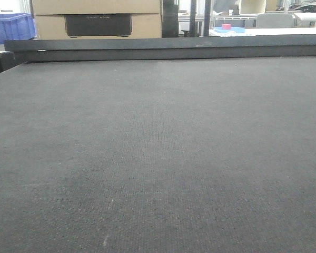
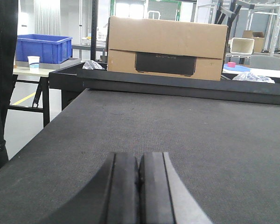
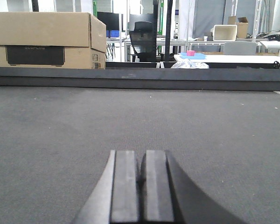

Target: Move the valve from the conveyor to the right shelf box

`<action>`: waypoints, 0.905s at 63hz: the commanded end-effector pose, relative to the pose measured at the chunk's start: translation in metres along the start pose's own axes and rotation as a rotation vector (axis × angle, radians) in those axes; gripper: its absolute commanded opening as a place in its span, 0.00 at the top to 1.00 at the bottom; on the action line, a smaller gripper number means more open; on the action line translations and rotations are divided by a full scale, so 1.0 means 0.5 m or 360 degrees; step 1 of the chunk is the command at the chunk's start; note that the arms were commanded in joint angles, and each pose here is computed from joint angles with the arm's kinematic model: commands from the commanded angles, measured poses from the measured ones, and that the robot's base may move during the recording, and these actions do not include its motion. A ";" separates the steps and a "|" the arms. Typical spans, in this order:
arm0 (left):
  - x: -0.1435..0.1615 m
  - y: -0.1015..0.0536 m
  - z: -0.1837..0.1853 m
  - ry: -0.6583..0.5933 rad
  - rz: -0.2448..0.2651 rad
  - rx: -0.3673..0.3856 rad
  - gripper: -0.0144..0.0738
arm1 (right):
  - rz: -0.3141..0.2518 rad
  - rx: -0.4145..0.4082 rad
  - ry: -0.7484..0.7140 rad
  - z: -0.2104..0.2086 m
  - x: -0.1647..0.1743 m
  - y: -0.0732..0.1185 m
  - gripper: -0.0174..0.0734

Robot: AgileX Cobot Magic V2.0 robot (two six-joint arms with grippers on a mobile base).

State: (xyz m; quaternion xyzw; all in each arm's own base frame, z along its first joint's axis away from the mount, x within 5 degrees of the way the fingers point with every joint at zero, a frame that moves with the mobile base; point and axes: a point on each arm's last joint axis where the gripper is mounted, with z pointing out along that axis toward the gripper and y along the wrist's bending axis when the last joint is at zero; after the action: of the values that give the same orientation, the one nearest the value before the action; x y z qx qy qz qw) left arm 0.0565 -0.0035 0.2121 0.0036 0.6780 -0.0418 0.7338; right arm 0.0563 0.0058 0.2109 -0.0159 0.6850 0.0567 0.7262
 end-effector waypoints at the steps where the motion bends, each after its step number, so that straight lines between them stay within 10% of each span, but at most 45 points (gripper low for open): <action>1: -0.006 0.000 -0.001 -0.0040 0.0000 0.0003 0.96 | -0.0007 -0.0003 -0.0041 -0.001 -0.005 0.000 0.99; 57: -0.013 -0.001 -0.002 -0.0048 -0.0007 0.0005 0.96 | -0.0004 0.0011 -0.0279 -0.003 -0.032 -0.001 0.99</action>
State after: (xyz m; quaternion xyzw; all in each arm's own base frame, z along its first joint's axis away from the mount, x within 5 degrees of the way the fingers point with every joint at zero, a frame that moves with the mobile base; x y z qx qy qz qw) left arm 0.0565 -0.0035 0.2121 0.0036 0.6780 -0.0418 0.7338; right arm 0.0560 0.0053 0.2154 -0.0153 0.6665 0.0551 0.7433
